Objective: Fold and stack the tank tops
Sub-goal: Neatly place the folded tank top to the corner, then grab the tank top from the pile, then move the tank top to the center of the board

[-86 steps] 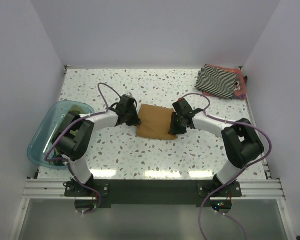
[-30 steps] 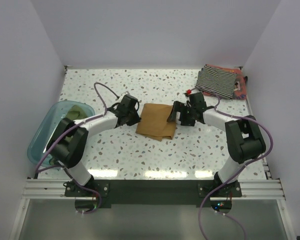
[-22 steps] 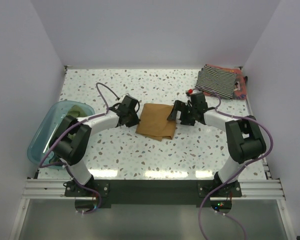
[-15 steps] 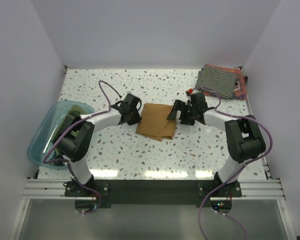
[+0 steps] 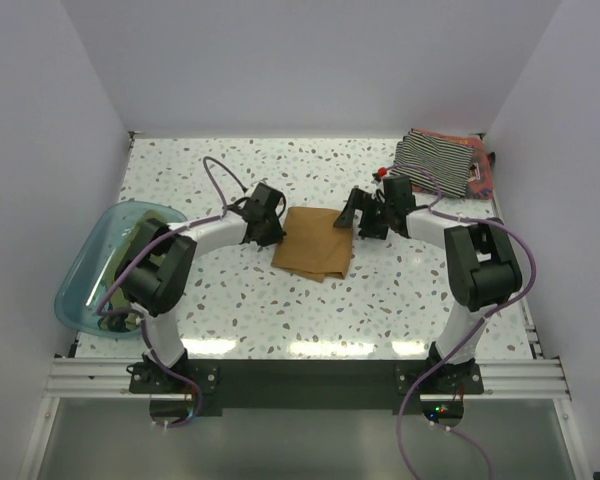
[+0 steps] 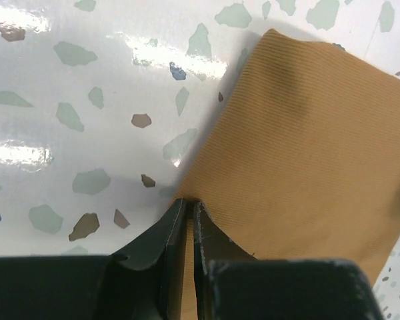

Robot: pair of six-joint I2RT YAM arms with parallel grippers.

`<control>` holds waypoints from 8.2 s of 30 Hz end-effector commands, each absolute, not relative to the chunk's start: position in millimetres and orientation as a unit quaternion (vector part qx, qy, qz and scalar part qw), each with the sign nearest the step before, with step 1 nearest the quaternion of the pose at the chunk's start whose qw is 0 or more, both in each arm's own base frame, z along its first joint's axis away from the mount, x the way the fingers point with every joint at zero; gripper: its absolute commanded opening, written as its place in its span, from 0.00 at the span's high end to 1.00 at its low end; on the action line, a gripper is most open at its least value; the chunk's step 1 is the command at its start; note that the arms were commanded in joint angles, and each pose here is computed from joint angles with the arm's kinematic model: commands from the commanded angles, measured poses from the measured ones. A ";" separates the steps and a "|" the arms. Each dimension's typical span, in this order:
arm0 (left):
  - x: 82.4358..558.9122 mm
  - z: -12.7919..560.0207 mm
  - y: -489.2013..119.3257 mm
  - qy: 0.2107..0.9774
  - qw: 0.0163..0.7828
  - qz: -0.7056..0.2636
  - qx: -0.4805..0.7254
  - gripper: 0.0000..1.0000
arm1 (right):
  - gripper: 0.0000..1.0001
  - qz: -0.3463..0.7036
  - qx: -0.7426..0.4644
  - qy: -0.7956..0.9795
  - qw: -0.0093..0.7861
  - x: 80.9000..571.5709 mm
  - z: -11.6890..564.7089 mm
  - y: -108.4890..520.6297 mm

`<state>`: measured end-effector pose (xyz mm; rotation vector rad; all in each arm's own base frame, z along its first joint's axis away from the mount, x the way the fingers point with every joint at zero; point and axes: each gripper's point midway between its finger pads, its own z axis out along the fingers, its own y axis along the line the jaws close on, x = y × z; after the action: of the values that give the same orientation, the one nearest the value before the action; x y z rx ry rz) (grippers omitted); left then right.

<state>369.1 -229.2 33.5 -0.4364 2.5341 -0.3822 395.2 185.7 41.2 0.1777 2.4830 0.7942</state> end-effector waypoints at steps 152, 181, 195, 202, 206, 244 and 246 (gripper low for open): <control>360.5 131.5 -247.7 0.910 0.302 -0.280 -0.041 0.63 | 0.19 -0.057 0.236 0.865 0.440 526.8 181.8 -76.9; 278.7 57.9 100.9 0.812 0.238 0.122 -0.519 0.20 | 0.18 0.223 -0.063 0.912 0.339 298.9 107.3 238.3; 287.8 30.8 136.3 0.789 0.209 0.181 -0.549 0.74 | 0.22 0.234 -0.073 0.913 0.327 297.4 97.2 245.5; 322.3 134.5 159.9 0.767 0.328 0.178 -0.522 1.00 | 0.24 0.240 -0.070 0.910 0.332 300.3 107.4 247.4; 346.2 231.3 158.8 0.731 0.449 0.127 -0.499 1.00 | 0.25 0.244 -0.072 0.906 0.340 305.5 122.1 251.2; 355.7 144.7 -159.9 0.893 0.376 -0.193 -0.154 0.47 | 0.16 0.183 -0.017 0.904 0.385 342.2 139.6 232.1; 358.3 134.3 -162.2 0.894 0.369 -0.195 -0.162 0.48 | 0.18 0.194 -0.024 0.904 0.379 349.2 137.6 245.8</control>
<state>346.3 -152.4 138.0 -0.3584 2.3349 -0.4270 332.5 214.6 118.9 -0.0374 2.3809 0.3520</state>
